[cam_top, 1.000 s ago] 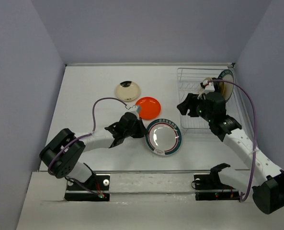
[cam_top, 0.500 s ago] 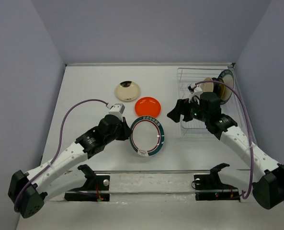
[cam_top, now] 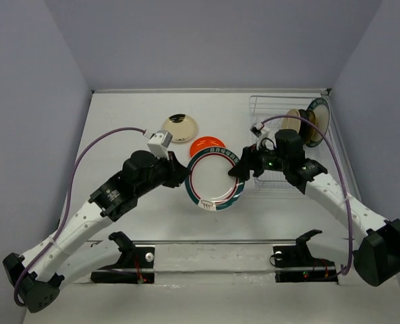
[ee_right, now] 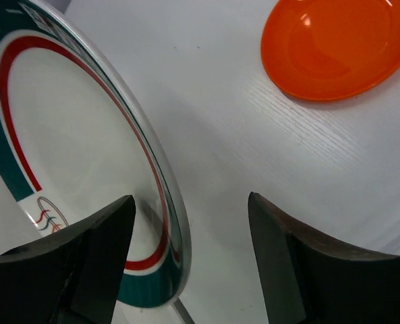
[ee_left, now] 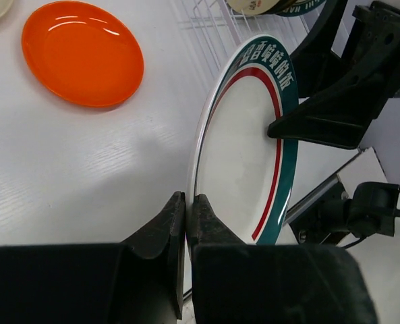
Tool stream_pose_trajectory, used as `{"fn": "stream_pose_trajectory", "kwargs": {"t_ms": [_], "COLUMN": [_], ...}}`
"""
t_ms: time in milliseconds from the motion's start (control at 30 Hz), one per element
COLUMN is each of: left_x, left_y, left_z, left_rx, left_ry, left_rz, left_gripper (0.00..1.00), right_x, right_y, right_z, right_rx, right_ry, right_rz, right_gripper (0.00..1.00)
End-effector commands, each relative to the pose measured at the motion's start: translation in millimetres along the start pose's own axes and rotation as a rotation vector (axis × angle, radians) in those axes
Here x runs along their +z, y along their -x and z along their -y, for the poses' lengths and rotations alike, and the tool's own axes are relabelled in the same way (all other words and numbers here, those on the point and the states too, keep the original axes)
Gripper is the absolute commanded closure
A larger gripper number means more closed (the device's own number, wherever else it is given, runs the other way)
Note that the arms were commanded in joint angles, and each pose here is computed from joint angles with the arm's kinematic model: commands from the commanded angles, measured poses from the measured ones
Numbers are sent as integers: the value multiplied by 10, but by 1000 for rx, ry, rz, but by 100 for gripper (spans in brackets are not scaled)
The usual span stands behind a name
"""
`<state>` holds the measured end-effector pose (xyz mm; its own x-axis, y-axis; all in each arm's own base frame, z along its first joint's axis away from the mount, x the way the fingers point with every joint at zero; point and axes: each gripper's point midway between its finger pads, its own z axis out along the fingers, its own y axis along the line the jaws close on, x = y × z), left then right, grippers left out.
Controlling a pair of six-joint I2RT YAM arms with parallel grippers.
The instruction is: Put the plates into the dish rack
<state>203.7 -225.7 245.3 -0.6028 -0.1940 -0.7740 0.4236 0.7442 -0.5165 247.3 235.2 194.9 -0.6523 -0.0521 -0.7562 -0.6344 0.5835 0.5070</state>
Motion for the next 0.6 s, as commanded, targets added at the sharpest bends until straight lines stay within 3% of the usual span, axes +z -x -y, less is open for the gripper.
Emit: {"fn": "stream_pose_trajectory", "kwargs": {"t_ms": [0, 67, 100, 133, 167, 200, 333, 433, 567], "left_x": [-93, -106, -110, -99, -108, -98, -118, -206, -318], "left_y": [377, 449, 482, 511, 577, 583, 727, 877, 897], "left_z": [451, 483, 490, 457, 458, 439, 282, 173, -31], "left_rx": [28, 37, 42, 44, 44, 52, 80, 125, 166], "left_ry": [-186, -193, -192, -169, -156, -145, -38, 39, 130], "left_rz": [96, 120, 130, 138, 158, 159, 203, 253, 290], "left_gripper": [94, 94, 94, 94, 90, 68, 15, 1, 1], "right_x": [-41, -43, -46, -41, -29, -29, -83, -338, -878], "right_y": [166, 211, 212, 263, 298, 376, 704, 1184, 1721], "right_z": [-461, -536, -563, -578, -551, -531, -288, 23, 505], "right_rx": [-81, -90, -67, -81, -61, -57, -35, -4, 40], "right_ry": [243, 290, 303, 312, 289, 263, 53, -151, -459], "right_rz": [38, 58, 57, 82, 95, 118, 237, 380, 553], "right_gripper": [42, 64, 84, 93, 93, 93, 93, 93, 93]}}
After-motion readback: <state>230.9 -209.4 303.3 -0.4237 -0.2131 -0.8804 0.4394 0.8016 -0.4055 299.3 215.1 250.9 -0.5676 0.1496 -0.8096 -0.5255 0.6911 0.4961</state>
